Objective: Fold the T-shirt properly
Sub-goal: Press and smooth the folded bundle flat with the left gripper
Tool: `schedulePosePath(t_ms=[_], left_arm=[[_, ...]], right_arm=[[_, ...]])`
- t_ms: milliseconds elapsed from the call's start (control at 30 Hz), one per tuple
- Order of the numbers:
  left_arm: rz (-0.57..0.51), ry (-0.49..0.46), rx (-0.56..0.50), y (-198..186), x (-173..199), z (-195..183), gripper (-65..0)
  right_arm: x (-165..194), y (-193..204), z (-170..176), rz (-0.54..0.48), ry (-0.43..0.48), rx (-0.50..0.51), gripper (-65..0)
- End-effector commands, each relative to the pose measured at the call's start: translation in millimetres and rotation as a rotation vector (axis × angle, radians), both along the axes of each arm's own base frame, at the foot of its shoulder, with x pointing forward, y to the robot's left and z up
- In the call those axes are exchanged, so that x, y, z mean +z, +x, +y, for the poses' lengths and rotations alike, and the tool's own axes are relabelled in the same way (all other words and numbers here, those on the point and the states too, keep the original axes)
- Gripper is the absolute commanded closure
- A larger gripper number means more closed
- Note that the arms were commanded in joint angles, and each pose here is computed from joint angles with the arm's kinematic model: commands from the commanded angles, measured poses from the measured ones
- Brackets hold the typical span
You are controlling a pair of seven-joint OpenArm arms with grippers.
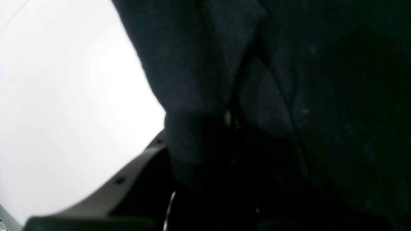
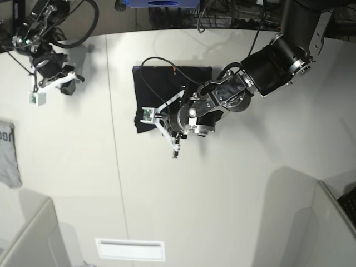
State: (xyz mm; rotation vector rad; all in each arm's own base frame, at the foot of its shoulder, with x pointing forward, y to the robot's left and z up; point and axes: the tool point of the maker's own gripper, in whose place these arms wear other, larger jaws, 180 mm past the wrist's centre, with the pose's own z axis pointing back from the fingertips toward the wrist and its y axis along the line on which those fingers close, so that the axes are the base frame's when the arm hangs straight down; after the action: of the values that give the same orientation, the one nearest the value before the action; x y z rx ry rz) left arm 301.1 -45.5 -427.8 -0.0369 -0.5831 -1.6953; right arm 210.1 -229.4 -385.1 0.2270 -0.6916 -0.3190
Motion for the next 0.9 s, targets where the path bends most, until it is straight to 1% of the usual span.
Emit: schedulePosePath(t_ms=[0, 67, 100, 267, 333, 367, 400, 433, 500, 633, 733, 767, 867], left_arm=[[0.036, 0.022, -0.035, -10, -5, 2, 0.0], [0.027, 0.018, -0.027, -5, -2, 3, 0.0], [0.025, 0.017, -0.025, -4, -1, 3, -1.5], [-0.025, -0.027, -0.052, 6, 22, -10, -37.2], [-0.045, -0.034, -0.061, 9, 29, -13, -47.7], [-0.058, -0.038, -0.064, 13, 34, -14, -51.7], [-0.066, -0.039, -0.063, 17, 37, -14, -54.3], [-0.075, -0.039, -0.062, 21, 40, -14, -56.1], [-0.104, -0.055, -0.034, 36, 53, -11, -56.3], [-0.197, -0.162, 0.068, 74, 102, -1, -56.3], [-0.277, -0.238, 0.127, 90, 142, 16, -56.3], [-0.293, -0.252, 0.157, 91, 149, 24, -56.3], [-0.329, -0.267, 0.291, 89, 165, 53, -56.1]], right_arm=[[10, 6, -4, -0.042, -0.01, -0.004, 0.0], [10, 7, -4, -0.043, -0.011, -0.004, 0.0], [10, 7, -4, -0.043, -0.011, -0.004, 0.0], [10, 8, -3, -0.045, -0.01, -0.001, 0.0], [11, 8, -2, -0.046, -0.009, 0.0, 0.0], [11, 9, -2, -0.046, -0.008, 0.002, 0.0], [11, 9, -1, -0.046, -0.008, 0.004, 0.0], [10, 9, -1, -0.045, -0.007, 0.004, 0.0], [10, 9, -1, -0.045, -0.007, 0.004, 0.0], [11, 8, -3, -0.045, -0.01, 0.0, 0.0], [11, 6, -3, -0.041, -0.014, 0.001, 0.0], [9, 2, -4, -0.03, -0.015, 0.001, 0.0], [6, -2, -2, -0.021, -0.015, 0.008, 0.0]])
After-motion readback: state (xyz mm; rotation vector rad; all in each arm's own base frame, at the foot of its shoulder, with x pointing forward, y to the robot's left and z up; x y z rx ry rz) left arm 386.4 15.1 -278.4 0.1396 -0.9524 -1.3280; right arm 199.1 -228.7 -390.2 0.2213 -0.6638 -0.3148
